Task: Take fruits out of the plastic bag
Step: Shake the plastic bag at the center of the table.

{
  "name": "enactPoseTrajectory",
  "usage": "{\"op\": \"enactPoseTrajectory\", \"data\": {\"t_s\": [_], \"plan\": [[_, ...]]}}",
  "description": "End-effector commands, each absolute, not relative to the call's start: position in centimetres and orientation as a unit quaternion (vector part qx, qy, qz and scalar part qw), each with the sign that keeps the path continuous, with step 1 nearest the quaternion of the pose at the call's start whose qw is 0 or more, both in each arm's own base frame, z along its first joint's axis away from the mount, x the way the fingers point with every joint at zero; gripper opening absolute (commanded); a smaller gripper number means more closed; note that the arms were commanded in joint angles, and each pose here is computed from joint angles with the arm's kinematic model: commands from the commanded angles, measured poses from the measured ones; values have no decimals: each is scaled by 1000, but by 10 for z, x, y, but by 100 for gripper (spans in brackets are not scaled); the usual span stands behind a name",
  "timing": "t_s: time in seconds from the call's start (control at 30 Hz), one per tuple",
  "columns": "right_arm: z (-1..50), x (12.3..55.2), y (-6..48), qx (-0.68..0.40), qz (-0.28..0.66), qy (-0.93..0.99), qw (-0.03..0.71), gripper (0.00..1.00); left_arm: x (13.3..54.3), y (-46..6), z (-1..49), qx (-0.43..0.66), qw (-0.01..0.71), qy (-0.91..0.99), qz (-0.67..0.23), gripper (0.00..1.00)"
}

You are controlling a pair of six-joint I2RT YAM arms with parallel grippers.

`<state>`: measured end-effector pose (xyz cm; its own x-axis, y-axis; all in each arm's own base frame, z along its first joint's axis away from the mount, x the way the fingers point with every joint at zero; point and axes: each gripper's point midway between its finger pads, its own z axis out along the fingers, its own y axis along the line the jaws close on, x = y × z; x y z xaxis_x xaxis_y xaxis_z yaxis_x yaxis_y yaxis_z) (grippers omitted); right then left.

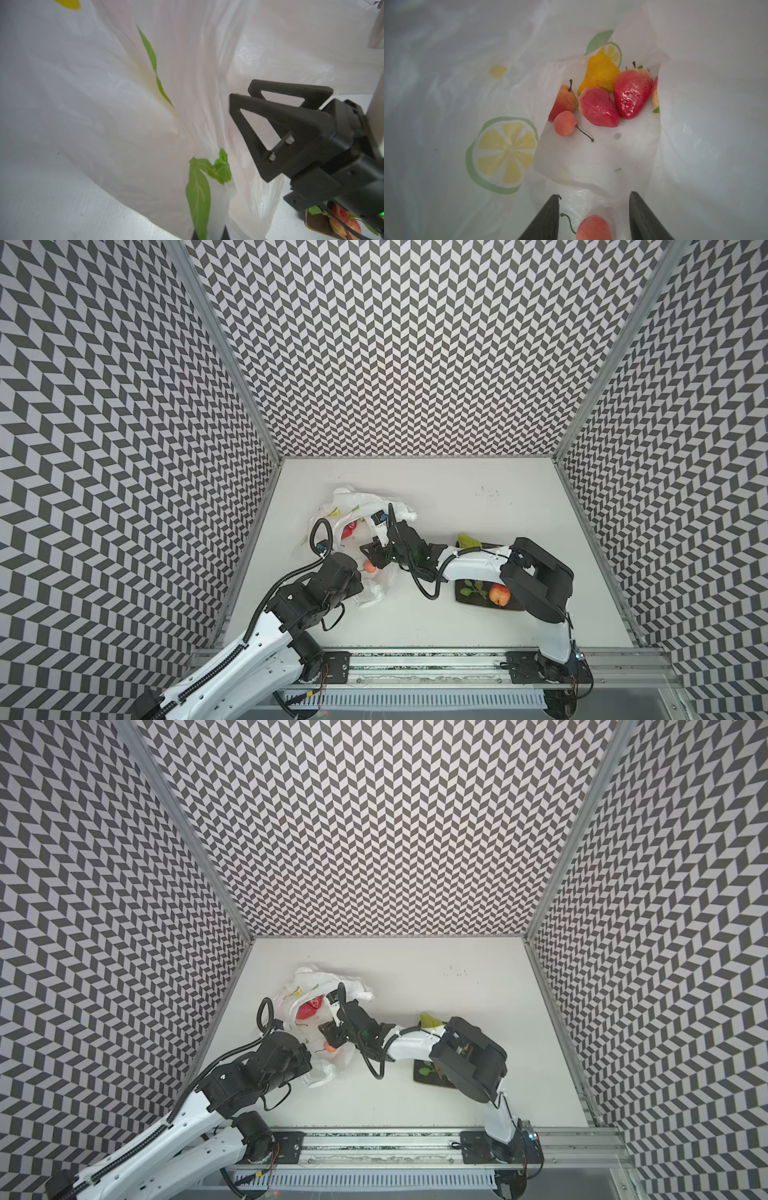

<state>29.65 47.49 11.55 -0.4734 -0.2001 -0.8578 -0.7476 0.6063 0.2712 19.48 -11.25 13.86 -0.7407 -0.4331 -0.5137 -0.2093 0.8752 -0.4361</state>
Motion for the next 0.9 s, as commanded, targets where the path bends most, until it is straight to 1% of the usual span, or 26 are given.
{"op": "enactPoseTrajectory", "data": {"t_s": [0.0, 0.1, 0.2, 0.37, 0.53, 0.63, 0.73, 0.87], "plan": [[131, 303, 478, -370, 281, 727, 506, 53, 200, -108, 159, -174, 340, 908, -173, 0], [117, 301, 471, -464, 210, 687, 518, 54, 200, -107, 165, -166, 344, 909, -169, 0], [104, 301, 467, -536, 148, 647, 522, 54, 199, -105, 169, -161, 345, 910, -165, 0], [87, 316, 474, -602, 70, 604, 517, 54, 196, -103, 173, -154, 343, 912, -163, 0], [85, 329, 488, -614, 57, 591, 519, 55, 191, -109, 173, -136, 332, 917, -177, 0], [85, 338, 494, -593, 70, 616, 514, 55, 188, -114, 173, -125, 324, 919, -188, 0], [82, 349, 492, -552, 94, 664, 496, 55, 184, -116, 173, -118, 313, 922, -195, 0], [63, 349, 484, -523, 100, 719, 447, 55, 174, -115, 173, -119, 299, 925, -204, 0]]}}
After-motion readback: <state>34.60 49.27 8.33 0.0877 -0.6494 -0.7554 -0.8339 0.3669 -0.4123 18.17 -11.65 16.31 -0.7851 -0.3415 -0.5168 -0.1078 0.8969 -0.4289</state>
